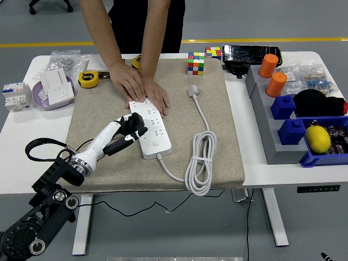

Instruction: Pick up the plug,place it near the board,insert it into the board,press the button

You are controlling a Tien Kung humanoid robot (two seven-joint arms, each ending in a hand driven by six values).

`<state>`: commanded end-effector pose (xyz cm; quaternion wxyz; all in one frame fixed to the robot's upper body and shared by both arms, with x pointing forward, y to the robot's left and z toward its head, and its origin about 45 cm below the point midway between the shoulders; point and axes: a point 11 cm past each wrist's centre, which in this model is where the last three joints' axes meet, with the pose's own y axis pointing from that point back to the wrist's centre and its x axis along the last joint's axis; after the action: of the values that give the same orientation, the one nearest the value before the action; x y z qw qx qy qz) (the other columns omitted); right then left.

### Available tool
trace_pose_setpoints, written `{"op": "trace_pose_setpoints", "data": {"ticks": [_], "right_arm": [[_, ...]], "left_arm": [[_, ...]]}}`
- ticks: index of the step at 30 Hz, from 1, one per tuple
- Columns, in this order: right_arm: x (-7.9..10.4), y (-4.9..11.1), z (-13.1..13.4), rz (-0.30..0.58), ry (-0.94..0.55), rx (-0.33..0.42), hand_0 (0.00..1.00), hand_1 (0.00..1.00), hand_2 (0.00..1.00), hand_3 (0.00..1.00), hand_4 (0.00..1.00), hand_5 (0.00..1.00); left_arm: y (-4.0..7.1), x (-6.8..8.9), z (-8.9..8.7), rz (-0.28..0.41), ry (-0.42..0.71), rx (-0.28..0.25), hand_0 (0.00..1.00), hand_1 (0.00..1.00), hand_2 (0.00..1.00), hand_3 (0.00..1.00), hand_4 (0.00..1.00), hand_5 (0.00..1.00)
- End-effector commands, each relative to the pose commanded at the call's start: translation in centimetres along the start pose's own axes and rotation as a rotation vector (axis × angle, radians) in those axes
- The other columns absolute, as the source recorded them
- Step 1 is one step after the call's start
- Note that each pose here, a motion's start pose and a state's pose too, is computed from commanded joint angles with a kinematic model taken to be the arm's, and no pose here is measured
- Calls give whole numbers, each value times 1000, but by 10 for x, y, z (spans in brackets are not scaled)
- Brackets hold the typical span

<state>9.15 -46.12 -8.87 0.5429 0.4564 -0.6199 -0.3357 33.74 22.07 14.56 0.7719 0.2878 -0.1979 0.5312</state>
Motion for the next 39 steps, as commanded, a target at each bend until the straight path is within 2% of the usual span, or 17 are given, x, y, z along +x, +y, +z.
{"op": "trace_pose_setpoints", "data": {"ticks": [6,16,29,39], "right_arm": [[1,0,-1,1,-2,2,821,754,752,791,998,921],[0,0,-1,1,-3,1,821,753,752,791,998,921],[2,0,-4,4,-2,5,820,753,752,790,998,920],[2,0,-3,4,4,3,821,752,752,790,998,918]], "left_arm": [[-5,-1,4,-15,-38,-10,998,998,974,959,998,998],[-7,-12,5,-46,-58,-11,998,998,970,956,998,998],[-20,-14,18,-79,-138,-42,998,998,967,953,998,998],[-20,-26,20,-123,-183,-48,998,998,963,951,998,998]]}}
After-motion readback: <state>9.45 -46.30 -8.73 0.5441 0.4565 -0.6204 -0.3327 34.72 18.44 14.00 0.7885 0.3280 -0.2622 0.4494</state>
